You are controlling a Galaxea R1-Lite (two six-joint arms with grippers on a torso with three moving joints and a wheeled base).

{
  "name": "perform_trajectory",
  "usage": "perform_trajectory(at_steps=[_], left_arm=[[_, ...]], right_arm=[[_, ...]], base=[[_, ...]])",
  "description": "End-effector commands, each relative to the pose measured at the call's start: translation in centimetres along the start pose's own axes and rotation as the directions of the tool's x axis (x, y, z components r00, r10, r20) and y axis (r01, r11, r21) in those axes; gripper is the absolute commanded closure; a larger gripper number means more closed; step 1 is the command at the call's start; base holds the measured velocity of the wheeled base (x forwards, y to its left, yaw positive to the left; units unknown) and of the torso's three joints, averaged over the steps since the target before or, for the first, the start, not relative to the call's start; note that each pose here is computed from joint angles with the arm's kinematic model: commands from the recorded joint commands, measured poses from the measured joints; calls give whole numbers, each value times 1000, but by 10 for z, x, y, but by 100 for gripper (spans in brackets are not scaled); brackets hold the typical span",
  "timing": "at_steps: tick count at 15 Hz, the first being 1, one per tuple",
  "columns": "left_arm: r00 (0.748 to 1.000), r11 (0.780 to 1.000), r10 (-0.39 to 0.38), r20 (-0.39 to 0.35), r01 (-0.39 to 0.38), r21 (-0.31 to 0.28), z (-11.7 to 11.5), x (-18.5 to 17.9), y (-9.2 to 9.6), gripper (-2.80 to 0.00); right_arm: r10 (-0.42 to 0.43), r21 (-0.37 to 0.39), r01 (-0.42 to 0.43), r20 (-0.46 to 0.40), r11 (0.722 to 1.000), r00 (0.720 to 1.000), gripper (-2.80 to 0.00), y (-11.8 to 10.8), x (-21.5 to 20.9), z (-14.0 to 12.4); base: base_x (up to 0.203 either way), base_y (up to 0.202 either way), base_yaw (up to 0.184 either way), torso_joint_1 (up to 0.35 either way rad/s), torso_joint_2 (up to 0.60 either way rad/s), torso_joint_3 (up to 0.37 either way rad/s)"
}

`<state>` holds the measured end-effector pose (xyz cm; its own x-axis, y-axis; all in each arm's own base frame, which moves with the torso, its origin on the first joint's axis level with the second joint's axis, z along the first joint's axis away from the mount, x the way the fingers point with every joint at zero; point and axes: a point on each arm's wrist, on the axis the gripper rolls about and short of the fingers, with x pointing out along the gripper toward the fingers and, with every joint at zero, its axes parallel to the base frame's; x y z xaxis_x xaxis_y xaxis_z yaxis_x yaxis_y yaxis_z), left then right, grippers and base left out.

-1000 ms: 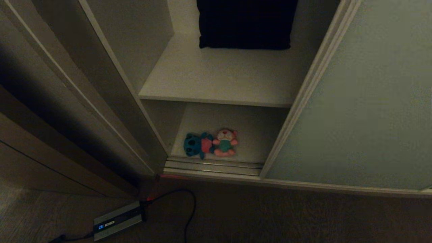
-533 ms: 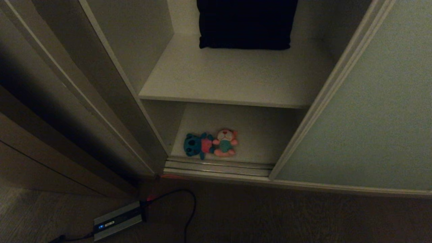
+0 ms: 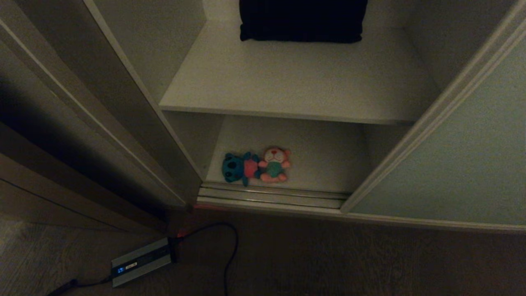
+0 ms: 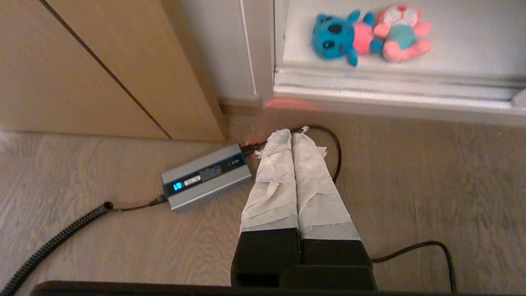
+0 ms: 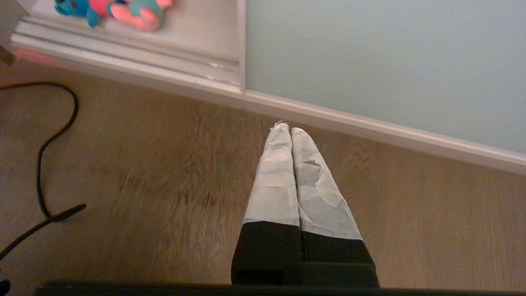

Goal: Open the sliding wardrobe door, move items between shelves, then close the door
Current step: Open the door

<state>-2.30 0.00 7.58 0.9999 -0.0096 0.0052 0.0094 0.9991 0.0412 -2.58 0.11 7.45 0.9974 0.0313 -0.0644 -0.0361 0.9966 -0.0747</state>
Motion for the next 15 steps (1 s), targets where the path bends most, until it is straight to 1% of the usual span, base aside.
perform_trajectory(at_steps=[1,5,9,11,15], left_arm=[[1000,1000,-4,-5,4,11,0,0,0,0],[1000,1000,-2,-5,2,14,0,0,0,0],[1000,1000,3,-5,-3,3,0,0,0,0],[1000,1000,-1,-7,1,13,0,0,0,0],[1000,1000,0,-7,0,13,0,0,0,0]], right_arm=[[1,-1,-1,0,1000,1000,0,0,0,0],[1,-1,-1,0,1000,1000,0,0,0,0],[1,-1,-1,0,1000,1000,0,0,0,0],[1,-1,-1,0,1000,1000,0,0,0,0],[1,-1,-1,0,1000,1000,0,0,0,0]], base=[[0,0,0,2,2,-199],[0,0,0,2,1,-198],[0,0,0,5,3,-196],[0,0,0,7,-1,-203],[0,0,0,2,4,-194]])
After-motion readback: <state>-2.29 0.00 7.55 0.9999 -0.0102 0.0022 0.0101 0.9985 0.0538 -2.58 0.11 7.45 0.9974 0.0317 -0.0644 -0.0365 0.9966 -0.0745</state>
